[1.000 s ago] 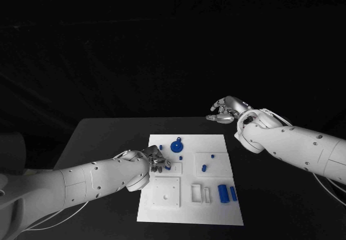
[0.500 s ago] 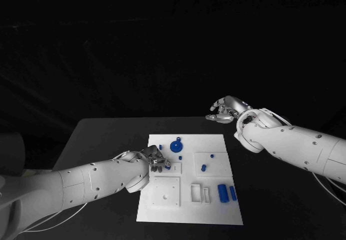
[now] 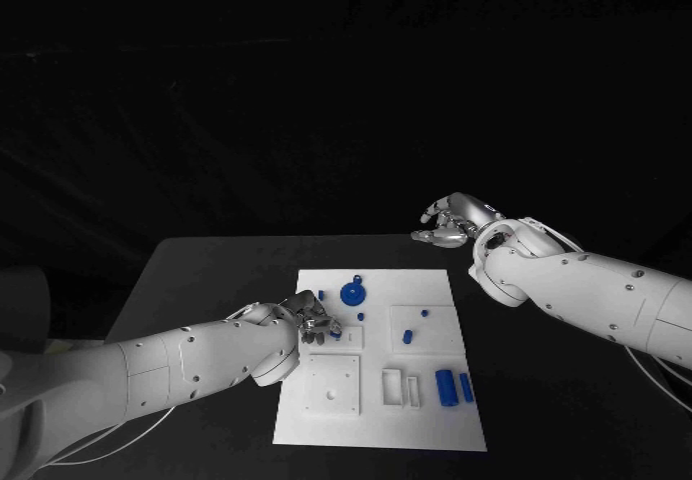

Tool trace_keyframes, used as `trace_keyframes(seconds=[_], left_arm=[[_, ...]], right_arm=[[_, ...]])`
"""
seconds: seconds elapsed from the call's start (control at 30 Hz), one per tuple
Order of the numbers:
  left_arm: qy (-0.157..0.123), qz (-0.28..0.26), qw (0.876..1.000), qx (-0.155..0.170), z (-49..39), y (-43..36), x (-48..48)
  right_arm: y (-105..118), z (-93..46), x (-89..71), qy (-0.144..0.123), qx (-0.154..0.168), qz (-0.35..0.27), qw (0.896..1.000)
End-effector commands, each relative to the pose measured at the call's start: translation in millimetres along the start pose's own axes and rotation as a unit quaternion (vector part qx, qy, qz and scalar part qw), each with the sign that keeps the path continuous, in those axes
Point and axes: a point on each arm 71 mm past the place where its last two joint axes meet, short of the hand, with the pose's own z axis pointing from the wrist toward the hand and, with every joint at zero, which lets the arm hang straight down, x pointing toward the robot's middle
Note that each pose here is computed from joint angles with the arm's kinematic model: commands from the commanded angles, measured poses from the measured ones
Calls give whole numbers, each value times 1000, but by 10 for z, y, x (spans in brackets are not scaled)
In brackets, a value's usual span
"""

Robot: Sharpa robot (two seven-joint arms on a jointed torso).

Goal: Assemble the parts on the task board

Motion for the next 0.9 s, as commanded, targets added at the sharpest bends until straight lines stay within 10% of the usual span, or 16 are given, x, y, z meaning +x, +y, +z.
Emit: trace_keyframes(seconds=[0.03, 0.9], left_arm=[[18, 3, 1000, 1, -3, -24, 40], [19, 19, 1000, -5, 22, 37, 56]], right_arm=[[10, -1, 10, 7, -1, -2, 1000], [9, -2, 17, 11, 1, -3, 1000]])
